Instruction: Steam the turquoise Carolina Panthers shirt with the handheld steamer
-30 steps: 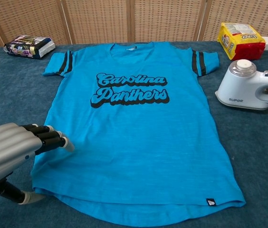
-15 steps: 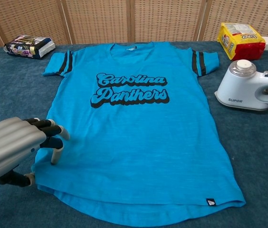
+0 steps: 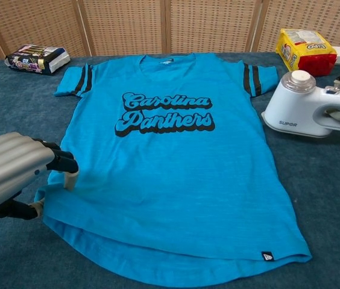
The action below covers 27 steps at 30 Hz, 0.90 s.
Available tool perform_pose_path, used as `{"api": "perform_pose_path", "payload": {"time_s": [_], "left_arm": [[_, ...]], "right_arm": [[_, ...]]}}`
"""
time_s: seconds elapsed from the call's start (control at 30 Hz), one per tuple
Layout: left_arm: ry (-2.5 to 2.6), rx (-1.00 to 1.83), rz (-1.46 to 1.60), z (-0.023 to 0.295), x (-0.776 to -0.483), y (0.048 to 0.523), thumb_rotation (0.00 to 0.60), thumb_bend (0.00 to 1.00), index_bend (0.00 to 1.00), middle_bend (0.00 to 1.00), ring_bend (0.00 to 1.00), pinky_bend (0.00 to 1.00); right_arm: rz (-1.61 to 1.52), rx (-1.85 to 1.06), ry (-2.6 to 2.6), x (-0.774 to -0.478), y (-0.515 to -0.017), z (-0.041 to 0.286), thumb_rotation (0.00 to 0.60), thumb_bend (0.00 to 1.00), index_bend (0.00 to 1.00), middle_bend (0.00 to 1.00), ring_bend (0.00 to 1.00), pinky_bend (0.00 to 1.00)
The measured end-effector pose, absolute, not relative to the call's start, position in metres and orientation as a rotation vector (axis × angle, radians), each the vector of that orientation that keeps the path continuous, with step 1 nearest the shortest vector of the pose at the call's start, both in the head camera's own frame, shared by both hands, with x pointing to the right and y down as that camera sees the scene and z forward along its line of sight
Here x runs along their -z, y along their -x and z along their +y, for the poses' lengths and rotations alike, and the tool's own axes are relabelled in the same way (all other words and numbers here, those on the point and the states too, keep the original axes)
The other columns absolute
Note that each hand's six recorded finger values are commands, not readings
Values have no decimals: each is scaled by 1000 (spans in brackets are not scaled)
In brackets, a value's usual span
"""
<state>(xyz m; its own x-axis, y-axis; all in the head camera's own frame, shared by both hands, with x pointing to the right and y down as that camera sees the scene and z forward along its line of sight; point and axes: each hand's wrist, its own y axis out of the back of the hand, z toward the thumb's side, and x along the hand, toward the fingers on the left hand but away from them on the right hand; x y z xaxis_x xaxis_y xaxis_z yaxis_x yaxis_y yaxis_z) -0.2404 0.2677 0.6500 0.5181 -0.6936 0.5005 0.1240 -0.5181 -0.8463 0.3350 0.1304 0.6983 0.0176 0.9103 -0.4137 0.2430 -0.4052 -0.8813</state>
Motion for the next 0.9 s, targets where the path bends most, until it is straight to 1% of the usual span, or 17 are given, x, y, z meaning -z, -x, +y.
{"api": "perform_pose_path", "payload": {"time_s": [0.3,0.47,0.67,0.9], "left_arm": [[1843,1093,481,264,-646,240,536,455,551,451,388,388],[1841,1084,507,260,-643,239,529,455,552,454,389,388],[1841,1077,519,258,-639,240,532,455,552,455,392,387],[1833,1061,538,253,-634,241,536,456,551,455,392,387]], "right_arm": [[-1250,-1357,1809,-683,-307,127,600,361,693,762,817,764],[-1206,-1343,1861,-680,-288,131,600,362,693,762,817,763],[-1102,-1348,1884,-685,-271,142,600,361,693,761,814,762],[-978,-1351,1907,-700,-246,157,600,359,693,761,814,760]]}}
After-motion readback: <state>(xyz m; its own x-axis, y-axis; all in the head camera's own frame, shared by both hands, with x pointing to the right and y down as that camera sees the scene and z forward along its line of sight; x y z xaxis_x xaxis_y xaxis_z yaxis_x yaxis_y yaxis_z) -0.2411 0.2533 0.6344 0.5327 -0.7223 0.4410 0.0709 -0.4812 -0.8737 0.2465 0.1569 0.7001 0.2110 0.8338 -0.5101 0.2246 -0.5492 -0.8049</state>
